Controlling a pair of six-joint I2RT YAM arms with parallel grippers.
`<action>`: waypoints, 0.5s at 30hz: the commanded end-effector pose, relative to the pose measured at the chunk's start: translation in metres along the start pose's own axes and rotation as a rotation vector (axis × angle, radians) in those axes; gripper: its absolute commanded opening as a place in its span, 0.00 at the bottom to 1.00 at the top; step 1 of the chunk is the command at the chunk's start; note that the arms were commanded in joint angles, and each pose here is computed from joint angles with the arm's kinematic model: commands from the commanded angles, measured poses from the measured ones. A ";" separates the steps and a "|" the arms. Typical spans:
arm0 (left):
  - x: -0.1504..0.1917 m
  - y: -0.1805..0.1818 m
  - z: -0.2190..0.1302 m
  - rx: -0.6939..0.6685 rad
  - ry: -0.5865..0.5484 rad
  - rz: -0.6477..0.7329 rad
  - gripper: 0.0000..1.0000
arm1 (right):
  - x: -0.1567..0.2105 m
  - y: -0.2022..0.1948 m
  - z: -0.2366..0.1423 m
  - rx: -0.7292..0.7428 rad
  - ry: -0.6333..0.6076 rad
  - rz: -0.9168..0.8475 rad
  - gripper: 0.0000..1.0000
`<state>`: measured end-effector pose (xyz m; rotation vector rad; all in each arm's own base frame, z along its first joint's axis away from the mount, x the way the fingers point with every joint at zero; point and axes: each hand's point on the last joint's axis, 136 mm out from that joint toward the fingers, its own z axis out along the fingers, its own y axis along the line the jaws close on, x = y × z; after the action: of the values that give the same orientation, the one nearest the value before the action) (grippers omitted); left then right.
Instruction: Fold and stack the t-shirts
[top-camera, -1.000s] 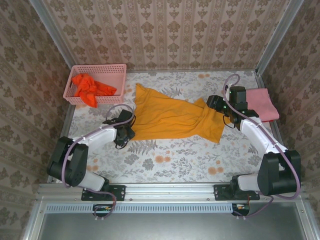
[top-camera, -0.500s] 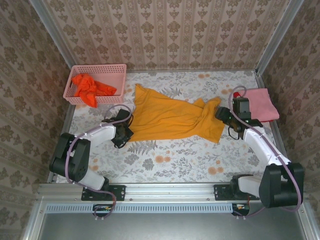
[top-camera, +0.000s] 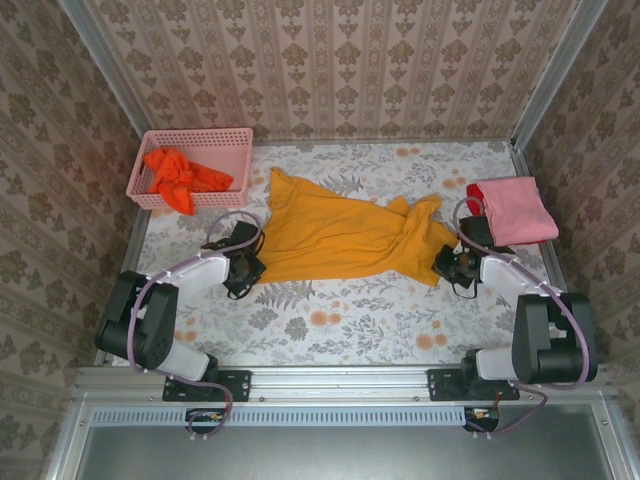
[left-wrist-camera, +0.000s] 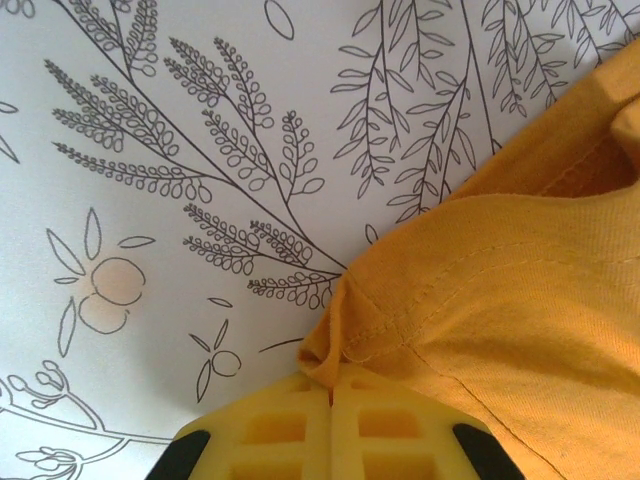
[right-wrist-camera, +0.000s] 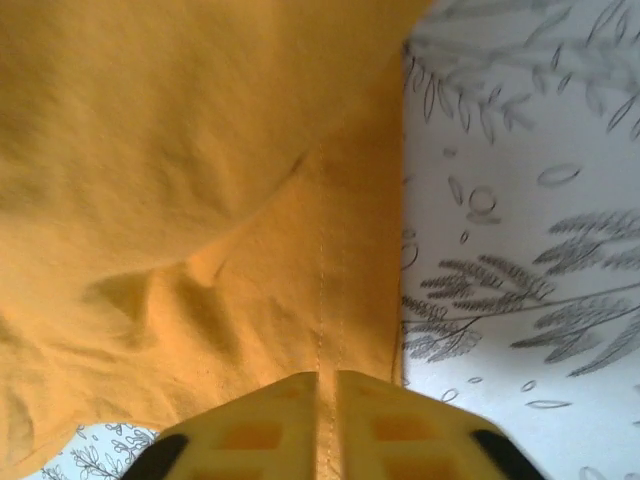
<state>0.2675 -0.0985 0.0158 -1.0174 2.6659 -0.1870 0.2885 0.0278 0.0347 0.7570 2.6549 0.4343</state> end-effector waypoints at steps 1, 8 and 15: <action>-0.009 -0.008 0.010 0.046 -0.035 -0.040 0.00 | 0.006 0.015 0.002 -0.042 0.037 -0.038 0.03; -0.008 -0.005 0.009 0.038 -0.035 -0.036 0.00 | 0.053 0.009 0.012 0.019 0.174 -0.038 0.00; -0.009 -0.002 0.007 0.044 -0.042 -0.038 0.00 | 0.115 -0.005 -0.009 0.134 0.317 -0.096 0.00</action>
<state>0.2671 -0.0977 0.0161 -1.0228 2.6503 -0.2073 0.2302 0.0869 0.0165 0.5852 2.9126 0.4472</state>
